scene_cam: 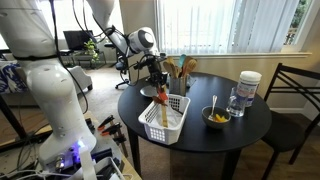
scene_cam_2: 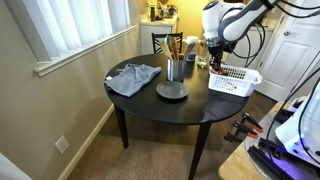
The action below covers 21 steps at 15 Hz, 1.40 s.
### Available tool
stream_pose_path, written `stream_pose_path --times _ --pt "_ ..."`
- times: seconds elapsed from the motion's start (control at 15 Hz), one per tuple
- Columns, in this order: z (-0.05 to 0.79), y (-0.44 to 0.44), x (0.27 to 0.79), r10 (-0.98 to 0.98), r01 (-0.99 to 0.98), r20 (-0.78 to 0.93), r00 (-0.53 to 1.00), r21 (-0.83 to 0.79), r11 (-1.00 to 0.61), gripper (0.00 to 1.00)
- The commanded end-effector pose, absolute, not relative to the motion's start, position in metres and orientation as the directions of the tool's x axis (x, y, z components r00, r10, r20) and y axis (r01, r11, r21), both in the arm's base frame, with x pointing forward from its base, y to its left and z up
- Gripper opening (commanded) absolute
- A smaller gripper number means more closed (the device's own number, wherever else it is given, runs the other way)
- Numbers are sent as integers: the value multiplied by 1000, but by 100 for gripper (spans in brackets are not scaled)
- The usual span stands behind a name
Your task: Pick up the orange spatula and put it in the silver utensil holder
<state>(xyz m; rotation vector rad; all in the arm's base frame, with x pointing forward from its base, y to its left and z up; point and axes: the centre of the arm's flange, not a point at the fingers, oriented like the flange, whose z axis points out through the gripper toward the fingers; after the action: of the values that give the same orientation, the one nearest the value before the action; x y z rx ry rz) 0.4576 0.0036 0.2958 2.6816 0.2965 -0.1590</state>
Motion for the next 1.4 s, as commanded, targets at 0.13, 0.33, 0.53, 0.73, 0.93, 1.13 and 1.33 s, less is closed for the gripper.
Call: stream_pose_path --times 0.13,0.33,0.53,0.73,0.93,1.13,1.33 --pt "314 -1 460 224 264 -141 964 473 -841 0" --pt "320 -1 462 239 275 -136 962 491 -827 1" --pt "331 -1 461 250 284 -136 959 520 -806 1" --pt "351 -3 460 259 290 -136 956 561 -775 1" --pt "381 -4 462 249 268 -114 962 578 -771 1" --pt "411 -3 465 229 227 -74 971 590 -774 1" --pt "444 0 467 204 172 -15 979 601 -781 1"
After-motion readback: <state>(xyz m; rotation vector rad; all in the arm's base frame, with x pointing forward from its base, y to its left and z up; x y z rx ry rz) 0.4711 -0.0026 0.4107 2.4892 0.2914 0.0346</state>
